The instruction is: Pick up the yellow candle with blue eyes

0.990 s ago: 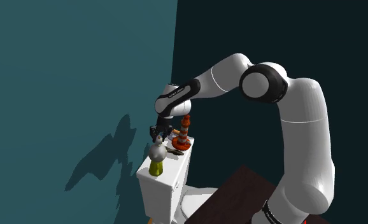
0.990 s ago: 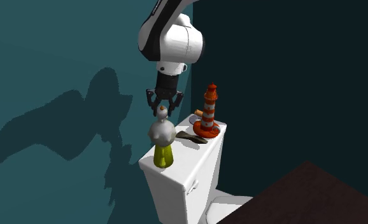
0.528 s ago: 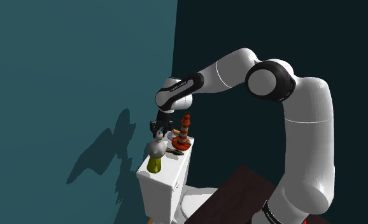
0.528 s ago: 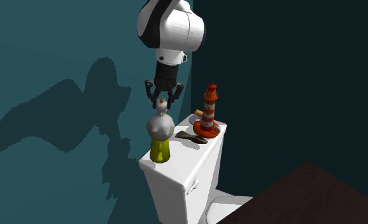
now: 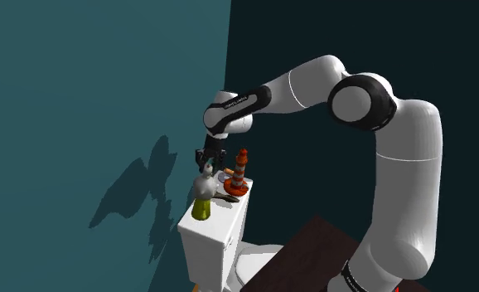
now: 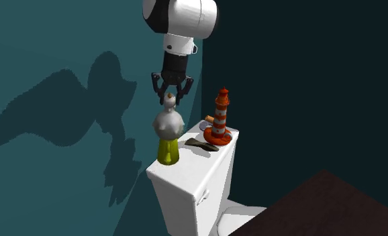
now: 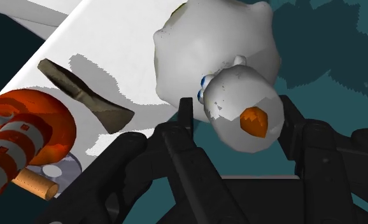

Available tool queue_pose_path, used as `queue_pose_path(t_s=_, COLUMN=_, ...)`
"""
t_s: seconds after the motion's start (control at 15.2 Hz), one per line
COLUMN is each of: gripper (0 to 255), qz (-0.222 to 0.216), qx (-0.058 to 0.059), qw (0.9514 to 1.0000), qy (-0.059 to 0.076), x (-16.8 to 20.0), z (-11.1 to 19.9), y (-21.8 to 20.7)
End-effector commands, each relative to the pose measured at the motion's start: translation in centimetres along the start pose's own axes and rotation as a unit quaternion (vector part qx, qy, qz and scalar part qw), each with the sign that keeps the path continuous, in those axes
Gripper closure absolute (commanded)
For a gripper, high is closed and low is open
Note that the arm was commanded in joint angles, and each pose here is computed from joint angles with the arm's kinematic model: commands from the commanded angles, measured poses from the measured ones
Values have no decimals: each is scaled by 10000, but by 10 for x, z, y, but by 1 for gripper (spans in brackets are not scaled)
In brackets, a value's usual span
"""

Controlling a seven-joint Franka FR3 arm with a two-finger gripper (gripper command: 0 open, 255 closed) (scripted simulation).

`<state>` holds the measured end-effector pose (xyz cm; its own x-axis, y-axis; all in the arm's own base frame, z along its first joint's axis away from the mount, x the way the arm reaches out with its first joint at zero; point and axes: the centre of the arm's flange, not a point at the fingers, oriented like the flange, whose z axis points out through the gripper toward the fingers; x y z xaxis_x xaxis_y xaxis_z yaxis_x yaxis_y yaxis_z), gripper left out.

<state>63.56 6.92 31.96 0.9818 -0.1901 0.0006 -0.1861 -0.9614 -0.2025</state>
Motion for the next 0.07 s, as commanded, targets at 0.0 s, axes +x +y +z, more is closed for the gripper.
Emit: queue_pose_path(t_s=0.0, gripper=255, qz=-1, qx=3, qw=10000, qy=8, x=1, z=-4, y=-1)
